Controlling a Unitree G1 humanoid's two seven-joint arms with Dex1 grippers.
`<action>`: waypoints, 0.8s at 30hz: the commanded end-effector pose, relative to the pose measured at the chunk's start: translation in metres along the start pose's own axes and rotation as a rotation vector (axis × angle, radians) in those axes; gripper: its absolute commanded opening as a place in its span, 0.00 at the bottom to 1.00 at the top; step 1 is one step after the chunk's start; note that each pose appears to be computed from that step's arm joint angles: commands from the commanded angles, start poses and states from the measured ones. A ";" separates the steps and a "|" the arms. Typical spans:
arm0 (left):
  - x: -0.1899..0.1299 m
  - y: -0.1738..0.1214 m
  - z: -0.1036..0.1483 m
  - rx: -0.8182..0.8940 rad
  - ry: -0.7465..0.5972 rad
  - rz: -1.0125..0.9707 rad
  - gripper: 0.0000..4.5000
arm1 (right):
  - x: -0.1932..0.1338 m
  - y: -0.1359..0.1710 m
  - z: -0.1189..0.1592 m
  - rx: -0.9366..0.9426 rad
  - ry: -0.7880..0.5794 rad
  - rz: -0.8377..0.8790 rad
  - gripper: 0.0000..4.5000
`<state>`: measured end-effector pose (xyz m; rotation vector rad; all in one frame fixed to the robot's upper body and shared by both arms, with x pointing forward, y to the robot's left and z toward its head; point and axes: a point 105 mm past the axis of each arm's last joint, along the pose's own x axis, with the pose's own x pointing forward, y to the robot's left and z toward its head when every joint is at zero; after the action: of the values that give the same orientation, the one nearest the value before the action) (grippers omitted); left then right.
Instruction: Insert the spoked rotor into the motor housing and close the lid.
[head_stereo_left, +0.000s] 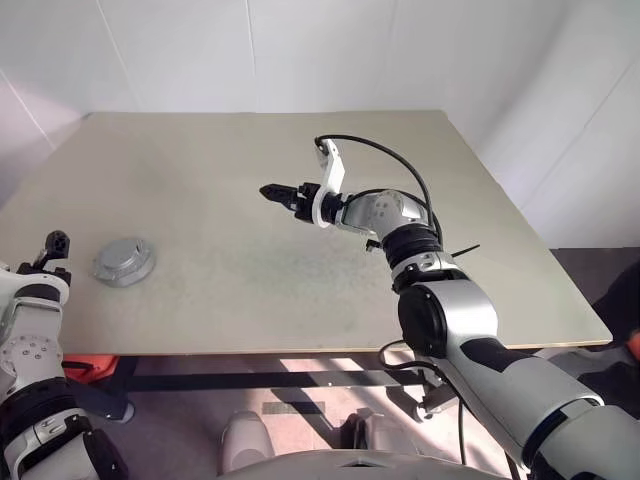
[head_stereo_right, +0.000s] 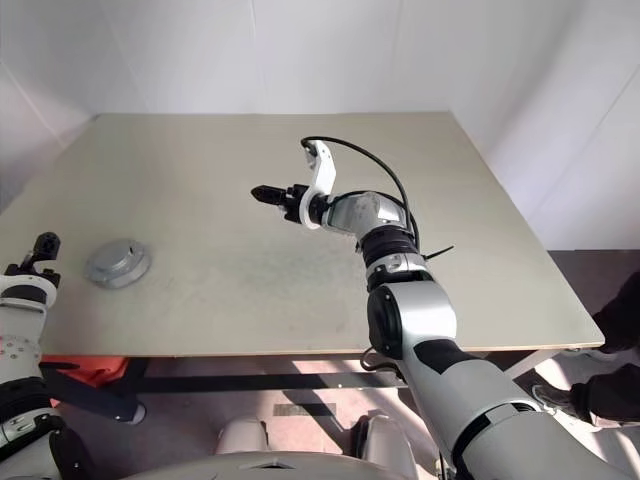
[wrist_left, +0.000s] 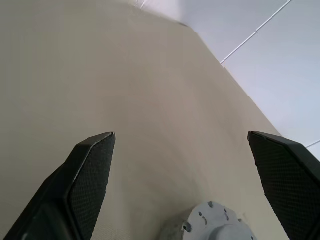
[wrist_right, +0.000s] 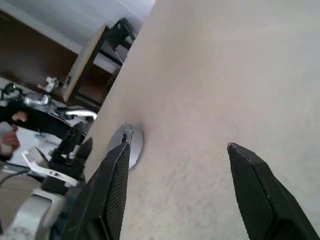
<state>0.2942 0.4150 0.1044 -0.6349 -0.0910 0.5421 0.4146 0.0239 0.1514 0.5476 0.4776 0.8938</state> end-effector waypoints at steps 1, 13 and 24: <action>0.004 -0.062 0.023 0.178 -0.086 -0.215 1.00 | -0.015 0.007 0.041 -0.381 -0.178 0.012 0.77; -0.085 -0.195 -0.143 0.771 0.432 -1.079 1.00 | -0.109 -0.061 0.024 -0.942 0.082 0.046 0.77; -0.080 -0.184 -0.143 0.767 0.427 -1.032 1.00 | -0.112 -0.077 0.007 -0.890 0.139 0.007 0.77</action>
<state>0.3405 0.1702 0.0886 0.1041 0.2441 -0.5807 0.3997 -0.1135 0.1107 -0.3106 0.2138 1.0485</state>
